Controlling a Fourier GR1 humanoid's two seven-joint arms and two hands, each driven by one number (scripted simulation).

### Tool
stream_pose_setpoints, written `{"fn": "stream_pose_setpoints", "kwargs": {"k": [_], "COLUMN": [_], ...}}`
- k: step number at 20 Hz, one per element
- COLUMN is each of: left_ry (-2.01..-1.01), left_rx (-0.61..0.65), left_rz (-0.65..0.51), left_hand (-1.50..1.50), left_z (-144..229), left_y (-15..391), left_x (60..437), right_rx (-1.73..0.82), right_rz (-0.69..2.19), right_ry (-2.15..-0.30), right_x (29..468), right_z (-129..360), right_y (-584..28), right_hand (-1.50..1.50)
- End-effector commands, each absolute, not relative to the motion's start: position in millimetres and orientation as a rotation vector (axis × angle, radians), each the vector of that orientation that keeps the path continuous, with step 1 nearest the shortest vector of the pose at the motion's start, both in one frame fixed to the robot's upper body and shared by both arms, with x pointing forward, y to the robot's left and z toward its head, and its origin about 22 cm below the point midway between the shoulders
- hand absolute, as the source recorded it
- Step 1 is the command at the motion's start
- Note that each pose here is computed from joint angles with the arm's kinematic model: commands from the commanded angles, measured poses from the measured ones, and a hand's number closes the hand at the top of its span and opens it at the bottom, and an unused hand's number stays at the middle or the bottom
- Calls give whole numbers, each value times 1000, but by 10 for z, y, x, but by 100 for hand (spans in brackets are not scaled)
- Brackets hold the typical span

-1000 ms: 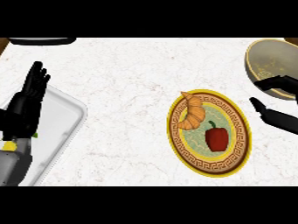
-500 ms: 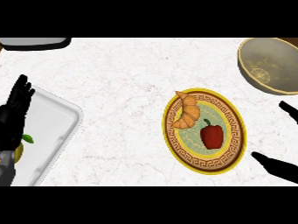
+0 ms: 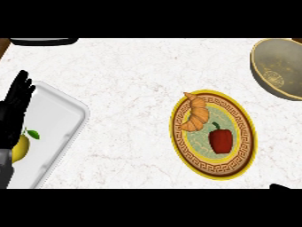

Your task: Pick the bell pepper from the plate and place it in the bowl

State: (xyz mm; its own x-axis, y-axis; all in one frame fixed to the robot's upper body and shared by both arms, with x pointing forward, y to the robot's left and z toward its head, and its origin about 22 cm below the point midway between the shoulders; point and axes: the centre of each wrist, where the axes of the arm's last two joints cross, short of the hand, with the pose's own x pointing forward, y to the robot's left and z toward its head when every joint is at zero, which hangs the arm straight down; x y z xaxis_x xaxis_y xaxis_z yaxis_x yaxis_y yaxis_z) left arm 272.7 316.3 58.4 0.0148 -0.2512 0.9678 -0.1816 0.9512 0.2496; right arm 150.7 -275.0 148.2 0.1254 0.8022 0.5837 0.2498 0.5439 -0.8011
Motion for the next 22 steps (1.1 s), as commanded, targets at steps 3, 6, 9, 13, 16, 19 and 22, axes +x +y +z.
{"fn": "stream_pose_setpoints", "kwargs": {"k": [3, 6, 9, 13, 16, 19, 22], "left_ry": [-1587, -1577, -1604, -1586, -1579, -1580, -1574], "left_rx": [298, 306, 313, 285, 300, 313, 295], "left_rz": [-71, -87, -91, -97, -83, -89, -89], "left_hand": [0, 0, 0, 0, 0, 0, 0], "left_z": [698, 483, 616, 596, 601, 623, 575], "left_y": [2916, 3064, 2932, 2863, 3065, 2909, 2945], "left_x": [2895, 2795, 2841, 2775, 2885, 2855, 2851], "right_rx": [-1001, -971, -945, -843, -797, -708, -698], "right_rz": [565, 724, 813, 839, 928, 961, 1020], "right_ry": [-1344, -1170, -1050, -935, -878, -856, -722], "right_x": [1769, 1805, 1962, 2299, 2382, 2569, 2672], "right_z": [2118, 2091, 2115, 1918, 1809, 1779, 1764], "right_y": [-2613, -2632, -2645, -2651, -2527, -2410, -2444], "right_hand": [-150, -150, -150, -150, -150, -150, -150]}}
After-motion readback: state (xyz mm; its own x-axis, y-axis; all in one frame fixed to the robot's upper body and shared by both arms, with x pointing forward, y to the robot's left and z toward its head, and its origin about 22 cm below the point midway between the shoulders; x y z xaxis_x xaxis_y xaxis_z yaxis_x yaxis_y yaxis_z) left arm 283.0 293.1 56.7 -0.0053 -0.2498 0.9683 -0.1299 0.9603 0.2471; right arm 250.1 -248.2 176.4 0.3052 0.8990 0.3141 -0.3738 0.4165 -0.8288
